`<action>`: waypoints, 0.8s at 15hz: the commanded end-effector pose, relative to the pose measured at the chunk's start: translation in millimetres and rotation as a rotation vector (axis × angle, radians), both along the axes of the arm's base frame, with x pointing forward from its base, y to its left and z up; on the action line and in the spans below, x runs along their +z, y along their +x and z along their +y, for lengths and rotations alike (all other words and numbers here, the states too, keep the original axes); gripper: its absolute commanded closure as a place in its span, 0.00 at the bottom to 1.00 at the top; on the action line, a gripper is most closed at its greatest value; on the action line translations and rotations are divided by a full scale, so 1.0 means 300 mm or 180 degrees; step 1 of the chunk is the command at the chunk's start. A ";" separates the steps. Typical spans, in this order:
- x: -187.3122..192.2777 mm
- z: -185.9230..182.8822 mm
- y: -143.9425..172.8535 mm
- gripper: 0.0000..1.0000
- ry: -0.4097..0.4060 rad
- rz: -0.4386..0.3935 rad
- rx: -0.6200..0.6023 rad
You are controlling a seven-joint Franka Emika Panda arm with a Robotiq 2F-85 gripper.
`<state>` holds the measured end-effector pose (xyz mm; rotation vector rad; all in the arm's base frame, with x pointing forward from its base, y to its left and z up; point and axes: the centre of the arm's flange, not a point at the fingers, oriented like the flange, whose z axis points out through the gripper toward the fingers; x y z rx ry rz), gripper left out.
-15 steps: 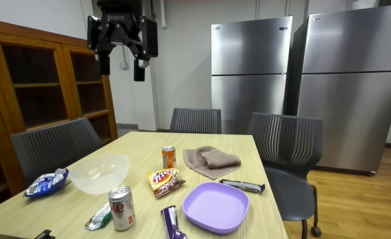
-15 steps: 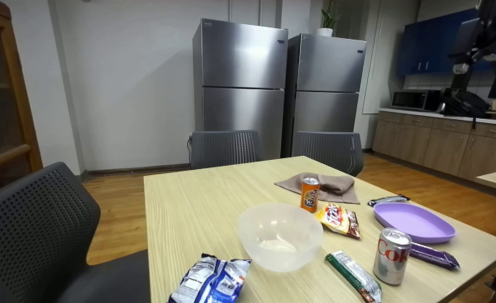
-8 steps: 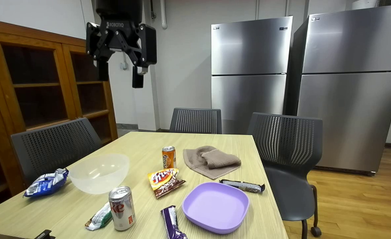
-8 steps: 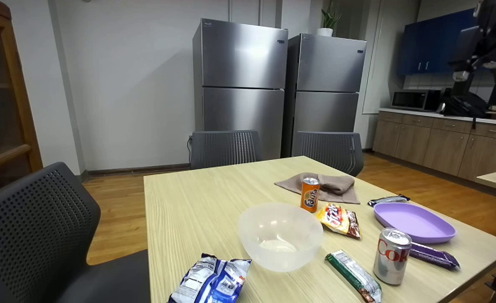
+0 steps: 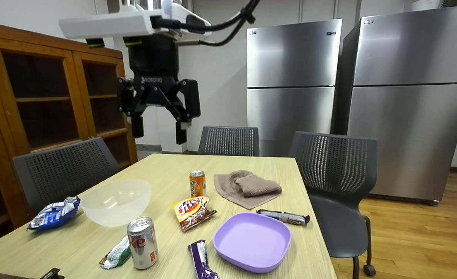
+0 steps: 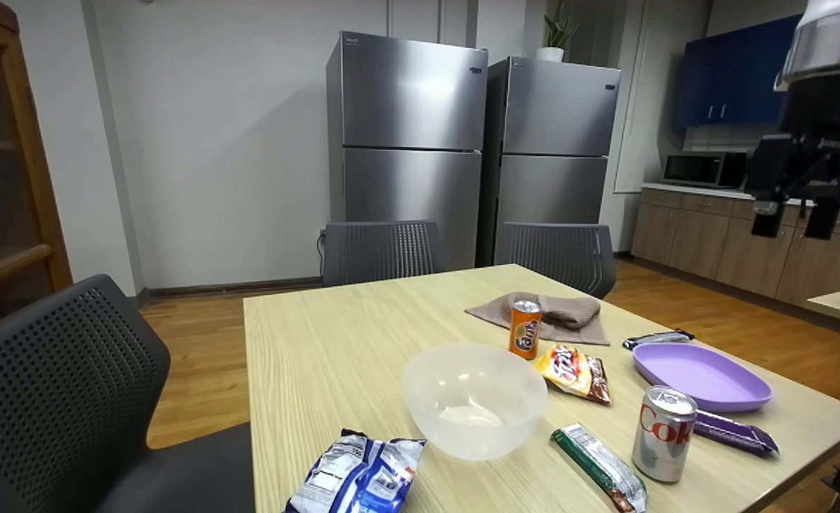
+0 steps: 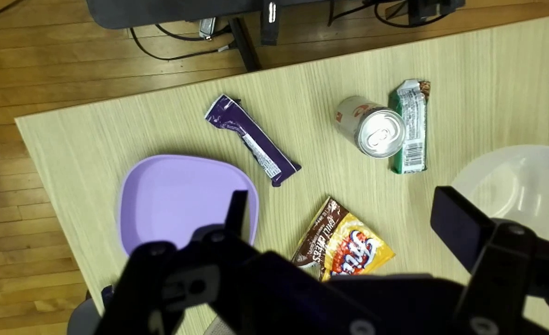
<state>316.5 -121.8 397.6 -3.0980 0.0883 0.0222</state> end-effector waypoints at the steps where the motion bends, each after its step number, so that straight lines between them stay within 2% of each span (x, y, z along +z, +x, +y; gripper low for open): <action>1: -0.142 -0.037 0.025 0.00 -0.0134 -0.0026 0.0253; 10: -0.389 -0.107 0.101 0.00 -0.0364 0.0023 0.1063; 11: -0.406 -0.112 0.105 0.00 -0.0364 0.0037 0.1074; 12: -0.355 -0.077 0.090 0.00 -0.0298 0.0029 0.0937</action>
